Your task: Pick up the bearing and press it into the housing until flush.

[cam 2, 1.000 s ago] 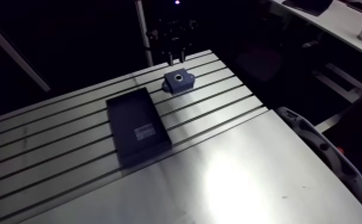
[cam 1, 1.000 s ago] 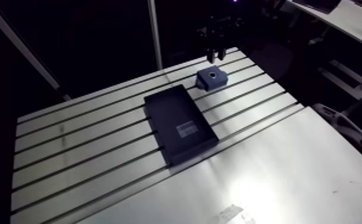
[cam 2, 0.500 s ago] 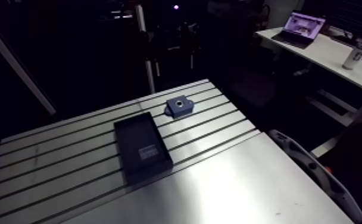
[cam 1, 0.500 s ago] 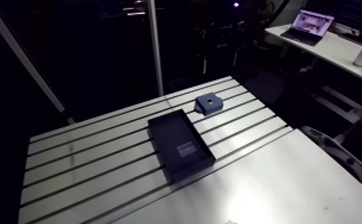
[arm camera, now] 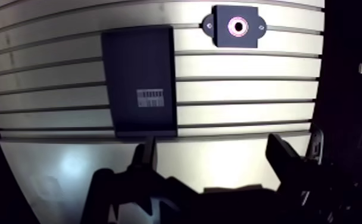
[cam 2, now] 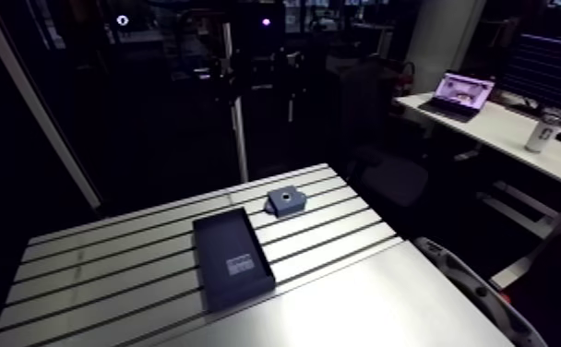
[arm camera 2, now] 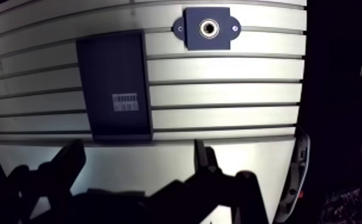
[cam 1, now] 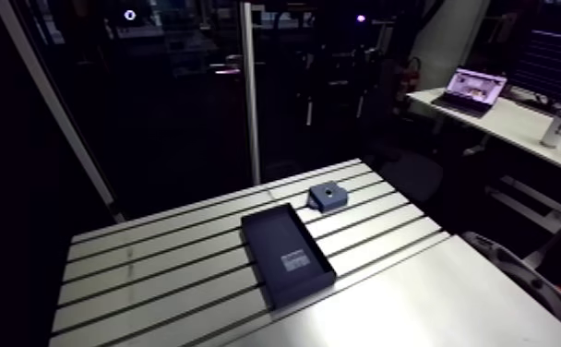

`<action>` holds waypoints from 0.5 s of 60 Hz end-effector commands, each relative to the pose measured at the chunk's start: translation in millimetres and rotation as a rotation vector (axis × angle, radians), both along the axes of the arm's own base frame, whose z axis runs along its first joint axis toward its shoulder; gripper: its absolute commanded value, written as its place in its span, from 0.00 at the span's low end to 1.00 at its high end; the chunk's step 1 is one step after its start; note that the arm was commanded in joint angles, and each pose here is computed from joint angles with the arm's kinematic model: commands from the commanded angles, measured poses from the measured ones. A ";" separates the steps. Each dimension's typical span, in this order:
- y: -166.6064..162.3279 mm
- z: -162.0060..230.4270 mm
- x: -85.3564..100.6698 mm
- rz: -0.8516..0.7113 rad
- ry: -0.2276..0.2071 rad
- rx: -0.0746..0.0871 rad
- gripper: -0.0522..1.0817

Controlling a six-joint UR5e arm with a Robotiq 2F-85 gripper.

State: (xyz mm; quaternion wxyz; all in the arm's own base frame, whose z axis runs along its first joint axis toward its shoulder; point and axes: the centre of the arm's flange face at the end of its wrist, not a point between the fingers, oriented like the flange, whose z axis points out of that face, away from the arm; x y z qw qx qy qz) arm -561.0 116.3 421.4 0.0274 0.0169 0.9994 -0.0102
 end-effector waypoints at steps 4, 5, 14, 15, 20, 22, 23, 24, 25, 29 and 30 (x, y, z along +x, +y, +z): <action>-118.8 46.3 19.7 0.029 0.052 0.022 0.05; -118.8 46.3 19.7 0.029 0.052 0.022 0.05; -124.4 49.0 20.2 0.012 0.045 0.040 0.05; -124.4 49.3 20.5 0.012 0.042 0.039 0.05; -124.7 47.2 22.0 0.007 0.026 0.037 0.05; -127.9 44.3 23.1 0.008 0.013 0.040 0.05; -127.9 44.3 23.1 0.008 0.013 0.040 0.05; -132.9 42.7 23.8 0.018 0.007 0.043 0.05; -132.9 42.7 23.8 0.018 0.007 0.043 0.05; -135.7 38.3 25.9 0.027 -0.017 0.057 0.05; -135.7 38.3 25.9 0.027 -0.017 0.057 0.05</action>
